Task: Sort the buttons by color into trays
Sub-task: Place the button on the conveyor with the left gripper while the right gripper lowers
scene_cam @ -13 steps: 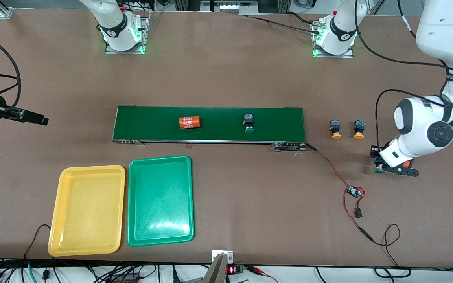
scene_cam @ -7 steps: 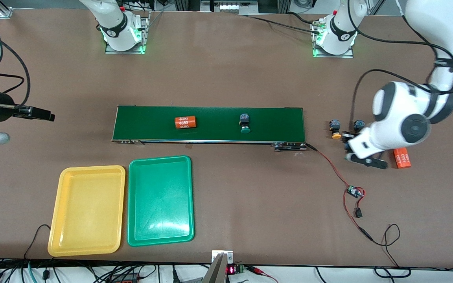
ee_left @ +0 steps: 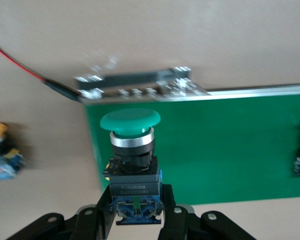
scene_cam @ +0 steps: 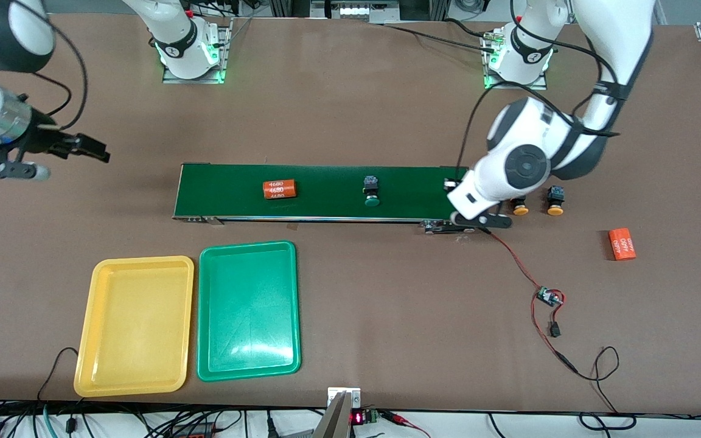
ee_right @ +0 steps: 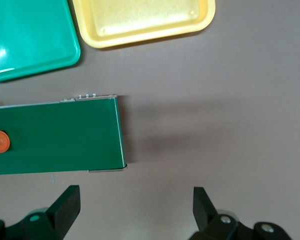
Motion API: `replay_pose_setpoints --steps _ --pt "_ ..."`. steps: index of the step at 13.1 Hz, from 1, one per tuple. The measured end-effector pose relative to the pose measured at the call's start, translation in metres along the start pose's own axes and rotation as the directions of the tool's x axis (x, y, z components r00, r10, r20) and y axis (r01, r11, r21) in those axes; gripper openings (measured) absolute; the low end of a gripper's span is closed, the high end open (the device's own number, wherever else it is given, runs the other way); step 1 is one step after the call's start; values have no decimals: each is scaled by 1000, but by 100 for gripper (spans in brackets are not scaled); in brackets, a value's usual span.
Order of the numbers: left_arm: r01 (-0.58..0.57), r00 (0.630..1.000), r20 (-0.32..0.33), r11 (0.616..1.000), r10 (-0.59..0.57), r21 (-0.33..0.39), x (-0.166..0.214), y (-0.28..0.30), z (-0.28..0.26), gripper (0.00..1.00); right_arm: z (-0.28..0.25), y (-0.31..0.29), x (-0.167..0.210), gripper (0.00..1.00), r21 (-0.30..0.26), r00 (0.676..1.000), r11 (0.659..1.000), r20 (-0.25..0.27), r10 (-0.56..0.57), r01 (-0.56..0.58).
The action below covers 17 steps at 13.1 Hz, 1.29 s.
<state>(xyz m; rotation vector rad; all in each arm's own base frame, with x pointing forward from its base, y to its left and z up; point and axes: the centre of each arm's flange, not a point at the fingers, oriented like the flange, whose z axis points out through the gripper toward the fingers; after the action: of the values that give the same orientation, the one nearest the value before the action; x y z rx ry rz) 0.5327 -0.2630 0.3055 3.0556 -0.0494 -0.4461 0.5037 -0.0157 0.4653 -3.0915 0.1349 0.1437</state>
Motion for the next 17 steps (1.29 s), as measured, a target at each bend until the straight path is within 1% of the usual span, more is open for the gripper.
replay_pose_setpoints --steps 1,3,5,7,8,10,11,13,14,15,16,17 --pt "4 1000 -14 1000 -4 -9 -5 11 7 41 11 -11 -10 100 -6 1000 1000 -13 -12 12" --pt "12 999 -45 999 -14 -32 -10 21 31 41 32 -47 -28 100 -29 1000 999 -13 28 -28" --pt "40 998 -46 998 -43 -46 -18 32 56 41 48 -97 -40 100 -57 999 998 -12 38 -39" --pt "48 997 -51 997 -51 -58 -23 45 67 41 59 -138 -47 100 -64 999 998 -40 15 -18" --pt "49 997 -55 997 -53 -62 -23 46 69 41 65 -156 -49 100 -58 998 998 -55 11 -14" --pt "51 997 -60 997 -55 -65 -22 46 67 56 82 -192 -51 100 -32 996 999 -90 15 -18" --pt "52 996 -66 996 -57 -67 -21 45 63 66 93 -212 -54 100 -19 995 1000 -98 17 -19" --pt "58 995 -82 996 -63 -61 -20 42 43 87 116 -243 -60 100 2 994 999 -97 40 -40" --pt "66 993 -97 996 -71 -54 -20 38 26 96 125 -252 -61 100 9 994 999 -96 43 -43" --pt "81 989 -119 996 -86 -46 -19 29 4 100 130 -256 -61 100 11 995 999 -92 42 -42" --pt "95 984 -146 995 -99 -34 -15 12 -21 100 132 -257 -60 100 12 995 999 -89 43 -42" --pt "87 981 -173 996 -87 -7 -9 -14 -46 100 133 -257 -59 100 13 995 999 -88 44 -43"
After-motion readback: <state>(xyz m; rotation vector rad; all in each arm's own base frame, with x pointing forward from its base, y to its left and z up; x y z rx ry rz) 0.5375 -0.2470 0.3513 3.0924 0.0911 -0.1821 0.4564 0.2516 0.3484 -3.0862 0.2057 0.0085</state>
